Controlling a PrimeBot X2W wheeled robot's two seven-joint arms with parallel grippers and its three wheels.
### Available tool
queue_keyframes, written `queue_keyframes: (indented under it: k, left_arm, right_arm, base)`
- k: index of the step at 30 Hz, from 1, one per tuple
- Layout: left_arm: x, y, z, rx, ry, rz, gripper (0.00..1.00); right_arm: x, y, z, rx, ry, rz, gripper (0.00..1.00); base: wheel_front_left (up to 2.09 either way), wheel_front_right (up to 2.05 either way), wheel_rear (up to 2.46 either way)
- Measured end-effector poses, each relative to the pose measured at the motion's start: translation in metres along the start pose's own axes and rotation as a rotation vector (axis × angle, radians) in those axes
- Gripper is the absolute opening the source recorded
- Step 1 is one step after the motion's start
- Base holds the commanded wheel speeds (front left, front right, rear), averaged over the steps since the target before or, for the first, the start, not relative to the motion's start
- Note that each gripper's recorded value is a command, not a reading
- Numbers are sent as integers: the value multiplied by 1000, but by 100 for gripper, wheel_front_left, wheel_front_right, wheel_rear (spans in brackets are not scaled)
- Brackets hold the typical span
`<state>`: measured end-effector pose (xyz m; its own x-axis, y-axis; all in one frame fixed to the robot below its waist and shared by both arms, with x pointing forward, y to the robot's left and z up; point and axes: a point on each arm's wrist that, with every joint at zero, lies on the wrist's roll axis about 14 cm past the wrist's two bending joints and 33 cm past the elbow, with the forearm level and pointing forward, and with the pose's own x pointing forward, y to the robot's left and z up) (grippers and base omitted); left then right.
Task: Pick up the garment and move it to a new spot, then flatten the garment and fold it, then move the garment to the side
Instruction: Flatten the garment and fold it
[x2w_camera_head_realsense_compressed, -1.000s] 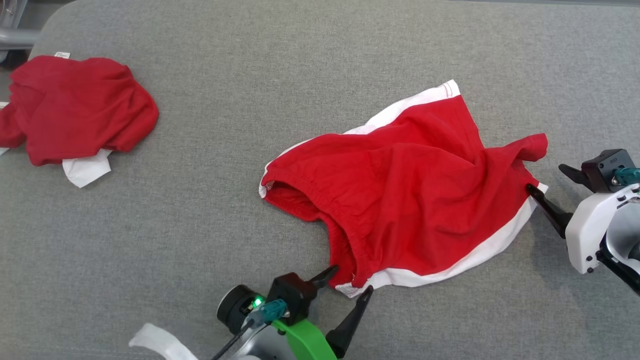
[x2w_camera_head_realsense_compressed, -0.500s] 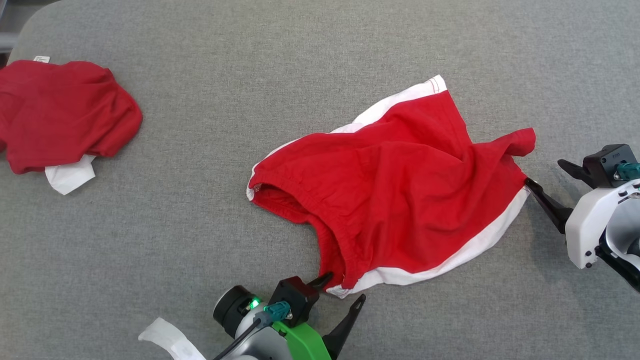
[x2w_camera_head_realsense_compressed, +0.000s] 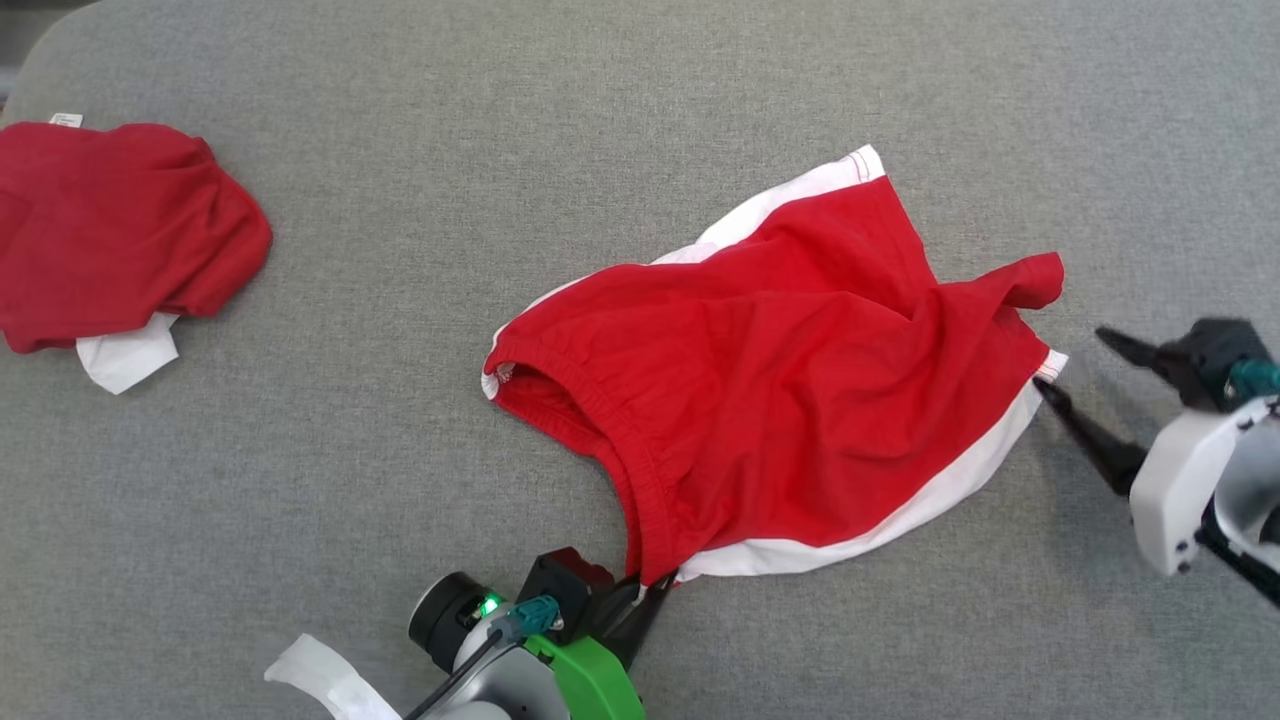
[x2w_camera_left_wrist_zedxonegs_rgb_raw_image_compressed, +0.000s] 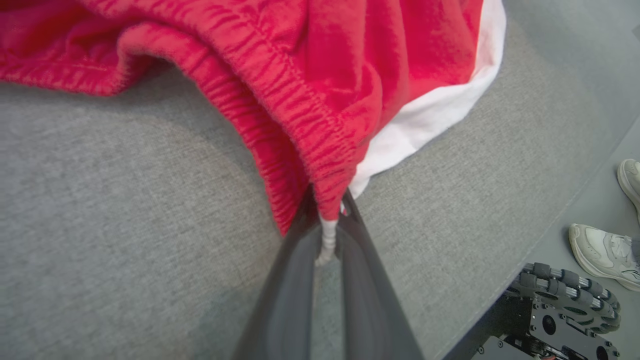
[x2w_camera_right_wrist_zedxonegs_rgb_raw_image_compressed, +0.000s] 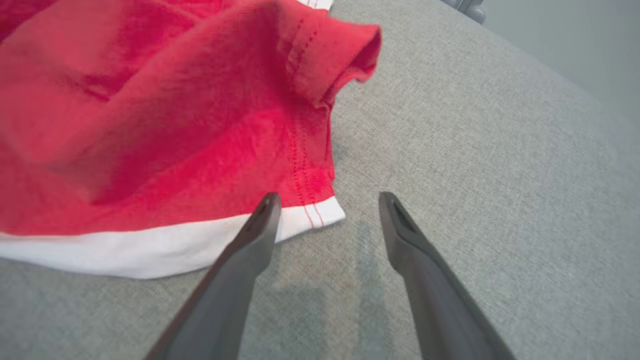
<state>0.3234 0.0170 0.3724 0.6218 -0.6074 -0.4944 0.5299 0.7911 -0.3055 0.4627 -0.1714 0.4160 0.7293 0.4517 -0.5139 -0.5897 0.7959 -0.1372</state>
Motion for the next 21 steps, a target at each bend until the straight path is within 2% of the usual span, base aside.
queue_keyframes:
  k: [3,7,13,17,21]
  left_arm:
    - [-1,3,0,-8,0,5,0]
    - [-1,3,1,-16,-4,-1,0]
    - [-3,6,2,-23,-6,6,0]
    - [-7,20,7,-39,-24,64,0]
    - [-13,33,13,-53,-47,112,0]
  right_arm:
    - [-14,19,-14,-15,42,56,100]
    - [-23,11,-19,-45,75,36,100]
    - [-13,20,-23,-55,108,66,100]
    - [-4,20,-34,-99,163,88,100]
    - [8,23,-30,-124,153,114,100]
  base:
    - [0,0,0]
    - [0,0,0]
    - [0,0,0]
    - [0,0,0]
    - [0,0,0]
